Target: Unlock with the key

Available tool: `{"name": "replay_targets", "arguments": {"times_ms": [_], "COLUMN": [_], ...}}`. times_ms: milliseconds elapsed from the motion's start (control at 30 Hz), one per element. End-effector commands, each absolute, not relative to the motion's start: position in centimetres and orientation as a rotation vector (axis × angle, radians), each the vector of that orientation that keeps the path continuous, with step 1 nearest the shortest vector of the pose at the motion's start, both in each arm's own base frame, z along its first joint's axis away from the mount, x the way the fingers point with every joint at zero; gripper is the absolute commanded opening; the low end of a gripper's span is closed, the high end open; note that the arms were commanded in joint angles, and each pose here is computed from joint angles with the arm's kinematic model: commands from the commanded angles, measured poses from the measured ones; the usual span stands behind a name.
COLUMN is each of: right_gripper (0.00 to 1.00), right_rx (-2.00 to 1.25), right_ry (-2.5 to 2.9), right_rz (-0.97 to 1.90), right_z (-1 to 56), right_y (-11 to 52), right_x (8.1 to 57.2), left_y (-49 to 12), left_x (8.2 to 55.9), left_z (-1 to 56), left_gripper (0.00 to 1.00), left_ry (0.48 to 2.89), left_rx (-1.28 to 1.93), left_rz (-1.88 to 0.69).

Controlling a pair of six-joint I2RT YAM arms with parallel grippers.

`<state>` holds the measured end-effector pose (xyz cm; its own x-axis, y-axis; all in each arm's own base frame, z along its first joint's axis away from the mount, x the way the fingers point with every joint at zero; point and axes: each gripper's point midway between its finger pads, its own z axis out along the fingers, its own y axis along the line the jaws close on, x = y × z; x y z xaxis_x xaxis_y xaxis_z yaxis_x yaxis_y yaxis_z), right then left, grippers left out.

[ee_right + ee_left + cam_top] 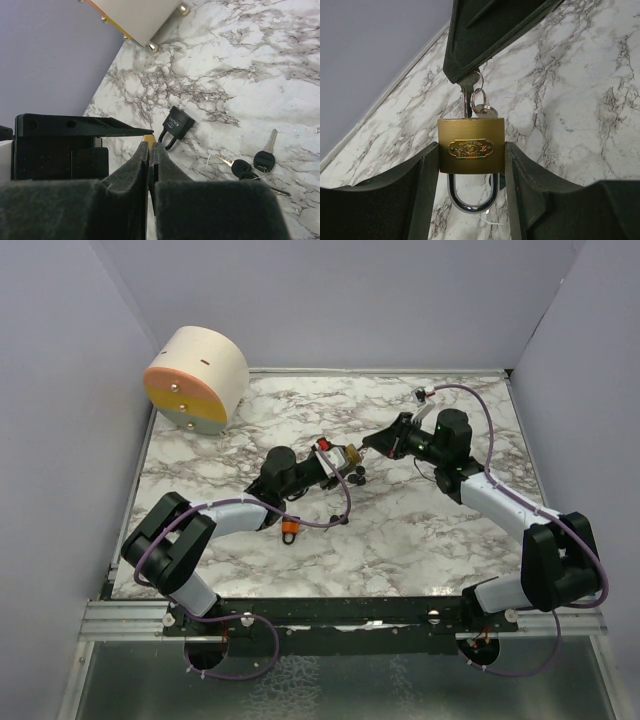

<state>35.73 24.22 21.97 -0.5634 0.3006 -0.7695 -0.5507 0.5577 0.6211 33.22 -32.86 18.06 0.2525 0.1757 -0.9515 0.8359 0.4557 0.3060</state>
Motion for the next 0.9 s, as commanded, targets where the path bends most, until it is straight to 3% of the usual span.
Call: {"name": "replay_targets", "arguments": {"times_ms": [0, 867], "right_gripper": [0.01, 0.01], "right_rx": [-0.219, -0.291], "right_ry": [1.842, 1.908], "right_rz": [1.161, 1.285], "right_z": [21.9, 20.2], "right_y": [24.4, 25.8], "right_x": [35.7, 34.8], "left_y": [-33.8, -35.7], "left_x": [32.8, 33.9], "left_z": [23.8, 28.7], "left_gripper": [0.00, 0.00], "left_ry": [1.074, 0.945], "left_rx": [1.009, 0.980], "left_rz": [-0.574, -0.539]}}
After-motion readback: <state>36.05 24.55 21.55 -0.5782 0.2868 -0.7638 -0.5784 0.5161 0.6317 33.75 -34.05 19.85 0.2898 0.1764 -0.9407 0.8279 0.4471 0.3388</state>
